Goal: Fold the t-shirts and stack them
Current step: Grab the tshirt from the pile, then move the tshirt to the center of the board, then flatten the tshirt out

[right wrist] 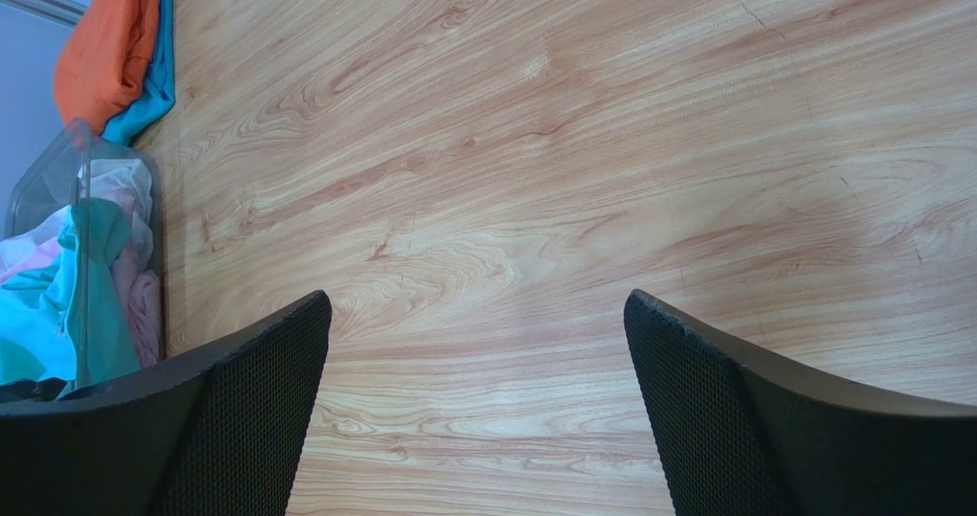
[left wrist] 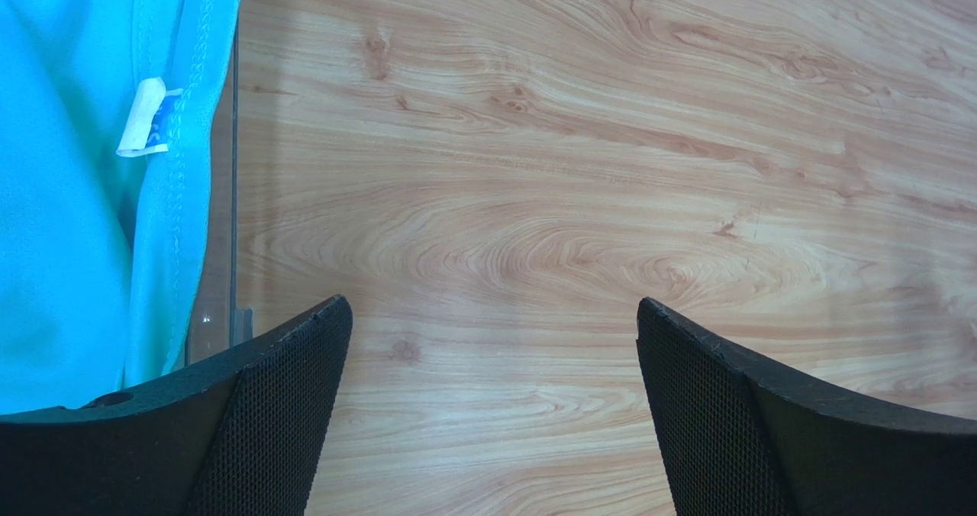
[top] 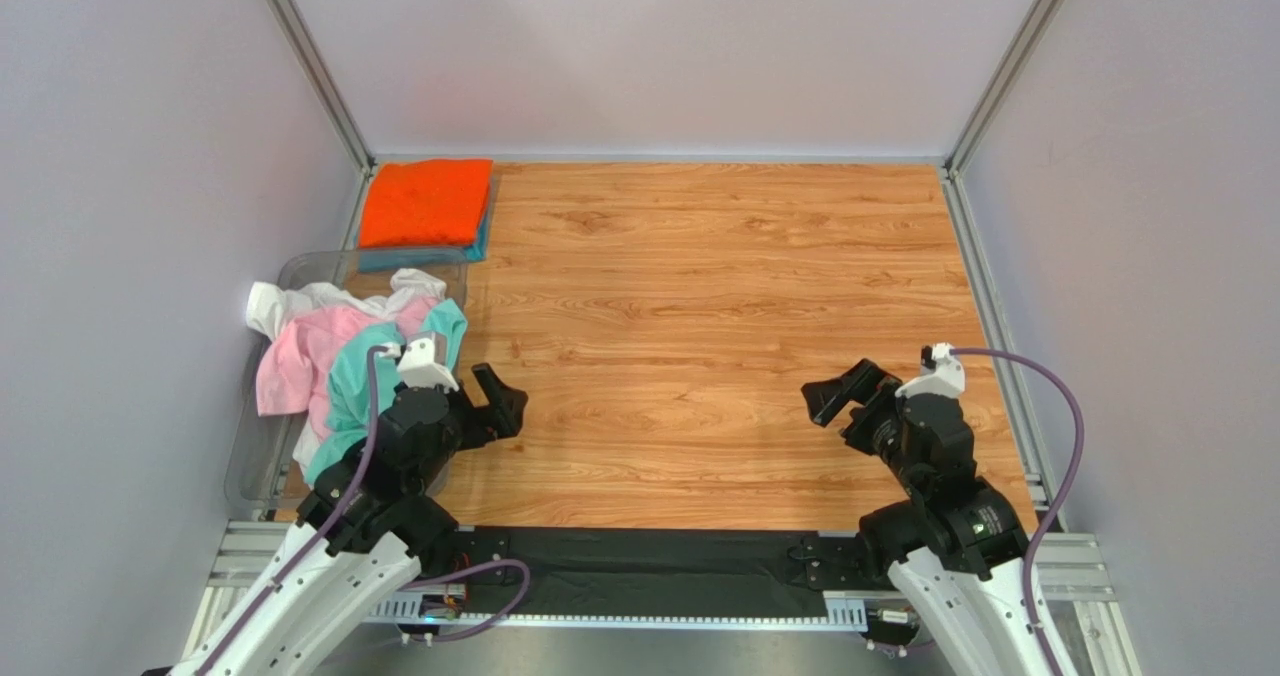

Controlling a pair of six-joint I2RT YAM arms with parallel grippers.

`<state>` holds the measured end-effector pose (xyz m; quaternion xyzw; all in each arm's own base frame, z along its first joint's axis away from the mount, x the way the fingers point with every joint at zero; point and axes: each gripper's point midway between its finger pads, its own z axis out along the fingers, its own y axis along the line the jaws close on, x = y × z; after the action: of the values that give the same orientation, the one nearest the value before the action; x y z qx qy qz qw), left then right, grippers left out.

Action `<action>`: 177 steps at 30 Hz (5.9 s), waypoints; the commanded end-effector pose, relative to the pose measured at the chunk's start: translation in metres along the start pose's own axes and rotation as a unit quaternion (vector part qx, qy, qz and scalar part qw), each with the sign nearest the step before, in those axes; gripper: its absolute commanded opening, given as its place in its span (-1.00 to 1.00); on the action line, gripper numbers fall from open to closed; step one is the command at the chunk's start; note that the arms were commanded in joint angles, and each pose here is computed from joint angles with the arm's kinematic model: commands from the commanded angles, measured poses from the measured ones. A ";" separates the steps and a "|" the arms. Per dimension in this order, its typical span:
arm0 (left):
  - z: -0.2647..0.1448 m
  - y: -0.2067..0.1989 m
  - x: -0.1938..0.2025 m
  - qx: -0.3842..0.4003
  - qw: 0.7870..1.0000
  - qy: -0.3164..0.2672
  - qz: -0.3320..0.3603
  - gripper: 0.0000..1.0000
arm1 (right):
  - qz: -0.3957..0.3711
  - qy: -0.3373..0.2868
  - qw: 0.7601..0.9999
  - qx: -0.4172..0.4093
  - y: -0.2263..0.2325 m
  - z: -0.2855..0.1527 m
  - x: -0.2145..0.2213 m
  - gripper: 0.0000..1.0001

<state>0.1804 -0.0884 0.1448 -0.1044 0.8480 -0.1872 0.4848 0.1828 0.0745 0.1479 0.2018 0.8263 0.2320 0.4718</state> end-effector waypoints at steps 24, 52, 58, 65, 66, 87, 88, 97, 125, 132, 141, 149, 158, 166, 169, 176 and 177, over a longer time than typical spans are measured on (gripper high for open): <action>0.016 0.094 -0.086 -0.320 0.940 -0.031 -0.113 0.99 | -0.015 0.003 0.999 -0.042 0.014 0.004 0.001 1.00; 0.047 0.072 -0.116 -0.183 0.974 -0.028 -0.134 -1.00 | -0.016 0.014 1.000 -0.019 0.008 0.009 0.003 1.00; 0.031 -0.007 -0.140 -0.006 0.994 -0.017 -0.106 -1.00 | -0.016 0.019 0.999 -0.026 0.010 0.007 0.006 1.00; -0.003 -0.105 -0.162 0.141 0.990 -0.019 -0.016 -1.00 | -0.013 0.015 0.999 -0.029 0.011 0.007 0.005 1.00; -0.010 -0.122 -0.168 0.172 0.985 -0.017 -0.008 -1.00 | -0.013 0.016 0.999 -0.033 0.012 0.007 0.006 1.00; -0.060 -0.349 -0.166 0.480 0.863 0.068 0.141 -1.00 | -0.008 0.015 0.999 -0.038 0.012 0.008 0.008 1.00; -0.047 -0.337 -0.159 0.453 0.878 0.072 0.139 -0.82 | -0.007 0.015 0.999 -0.037 0.011 0.008 0.008 1.00; 0.064 -0.132 -0.082 0.136 0.984 0.113 0.011 0.99 | -0.004 0.023 1.000 -0.010 0.003 0.013 0.011 1.00; 0.008 -0.112 0.180 0.263 0.892 0.367 -0.018 0.90 | 0.024 0.151 0.988 -0.004 -0.002 0.040 0.067 1.00; 0.026 -0.106 0.197 0.221 0.898 0.381 0.003 0.22 | 0.030 0.158 0.987 -0.008 -0.004 0.042 0.075 0.98; 0.035 -0.099 0.202 0.195 0.903 0.382 0.009 -0.91 | 0.016 0.168 0.985 0.034 -0.025 0.051 0.085 0.75; 0.040 -0.084 0.187 0.156 0.926 0.343 0.033 -1.00 | 0.007 0.194 0.981 0.029 -0.024 0.063 0.096 -0.09; 0.044 -0.075 0.146 0.108 0.952 0.278 0.069 -1.00 | -0.022 0.154 0.988 0.018 -0.009 0.047 0.064 -1.00; 0.031 -0.090 0.009 0.045 0.986 0.092 0.133 -1.00 | -0.071 0.009 0.997 0.011 0.024 0.003 -0.032 -1.00; 0.011 -0.109 -0.048 0.059 0.987 0.022 0.146 -1.00 | -0.086 -0.043 0.995 -0.008 0.052 -0.025 -0.077 -0.99; -0.064 -0.155 -0.157 0.149 0.974 -0.095 0.141 -1.00 | -0.101 -0.166 0.978 -0.079 0.114 -0.112 -0.170 -1.00; -0.084 -0.166 -0.175 0.180 0.968 -0.113 0.135 -1.00 | -0.099 -0.189 0.972 -0.100 0.127 -0.134 -0.186 -1.00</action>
<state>0.2095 -0.1734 0.3429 0.0494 0.7808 -0.2501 0.5704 0.1855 0.0627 0.3648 0.1250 0.7412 0.2356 0.6160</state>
